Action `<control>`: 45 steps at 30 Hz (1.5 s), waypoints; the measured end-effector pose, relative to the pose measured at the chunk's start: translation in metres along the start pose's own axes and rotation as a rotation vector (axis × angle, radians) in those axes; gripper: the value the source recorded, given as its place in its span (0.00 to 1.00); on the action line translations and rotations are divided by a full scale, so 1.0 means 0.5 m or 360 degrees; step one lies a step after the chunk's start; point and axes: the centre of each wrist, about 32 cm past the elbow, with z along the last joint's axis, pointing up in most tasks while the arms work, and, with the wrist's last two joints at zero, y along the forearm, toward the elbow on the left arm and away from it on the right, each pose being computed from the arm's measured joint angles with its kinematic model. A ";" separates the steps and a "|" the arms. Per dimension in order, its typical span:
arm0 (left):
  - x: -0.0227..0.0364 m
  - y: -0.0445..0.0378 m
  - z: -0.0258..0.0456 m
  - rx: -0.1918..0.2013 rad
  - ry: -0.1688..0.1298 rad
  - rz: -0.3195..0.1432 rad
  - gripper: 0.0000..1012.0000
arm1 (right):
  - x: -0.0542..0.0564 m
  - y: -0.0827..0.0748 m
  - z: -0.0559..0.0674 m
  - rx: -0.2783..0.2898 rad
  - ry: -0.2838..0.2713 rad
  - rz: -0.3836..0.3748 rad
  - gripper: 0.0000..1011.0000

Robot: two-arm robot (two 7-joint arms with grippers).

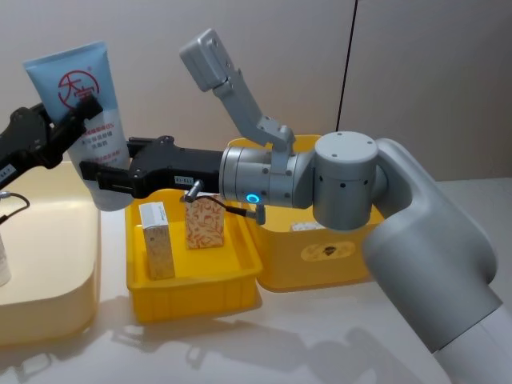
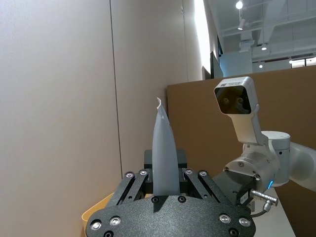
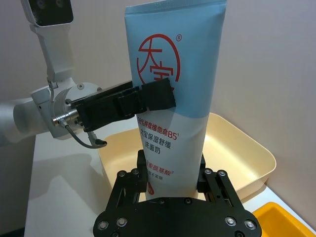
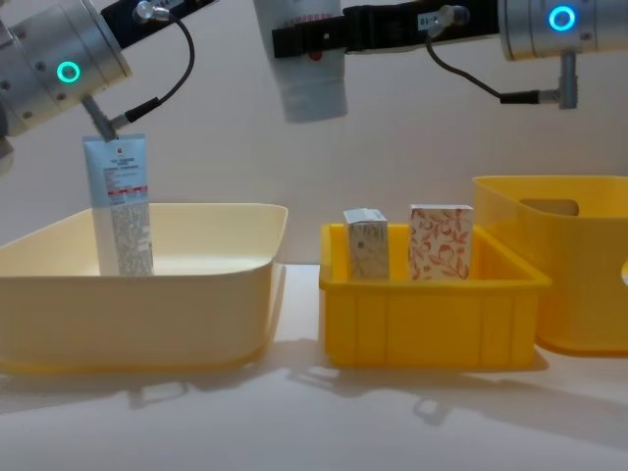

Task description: Bimanual collaborative sorting of washing and personal care products

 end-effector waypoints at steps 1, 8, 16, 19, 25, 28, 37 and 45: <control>0.000 0.000 0.000 0.0000 0.0000 0.0000 0.24 | 0.000 0.000 0.000 0.0000 0.0000 0.0000 0.51; 0.000 0.000 0.000 0.0000 0.0000 0.0000 0.38 | -0.001 0.001 0.000 0.0000 0.0000 0.0002 0.51; 0.000 0.000 0.000 0.0000 0.0000 0.0000 0.61 | 0.000 0.000 0.000 -0.0001 0.0000 0.0001 0.51; 0.000 0.000 0.000 0.0000 0.0000 0.0000 0.72 | 0.000 0.000 0.000 -0.0003 -0.0002 -0.0001 0.51; 0.000 0.000 0.000 0.0000 0.0000 0.0000 0.90 | 0.004 -0.008 0.004 -0.0006 -0.0031 -0.0033 0.51; 0.000 0.000 0.000 0.0000 0.0000 0.0000 0.98 | 0.010 -0.021 0.008 -0.0005 -0.0058 -0.0070 0.51; 0.000 0.000 0.000 0.0000 0.0000 0.0000 0.99 | 0.037 -0.082 0.022 -0.0003 -0.0116 -0.0200 0.51; 0.000 0.000 0.000 0.0000 0.0000 0.0000 0.99 | 0.060 -0.164 0.028 -0.0017 -0.0147 -0.0372 0.51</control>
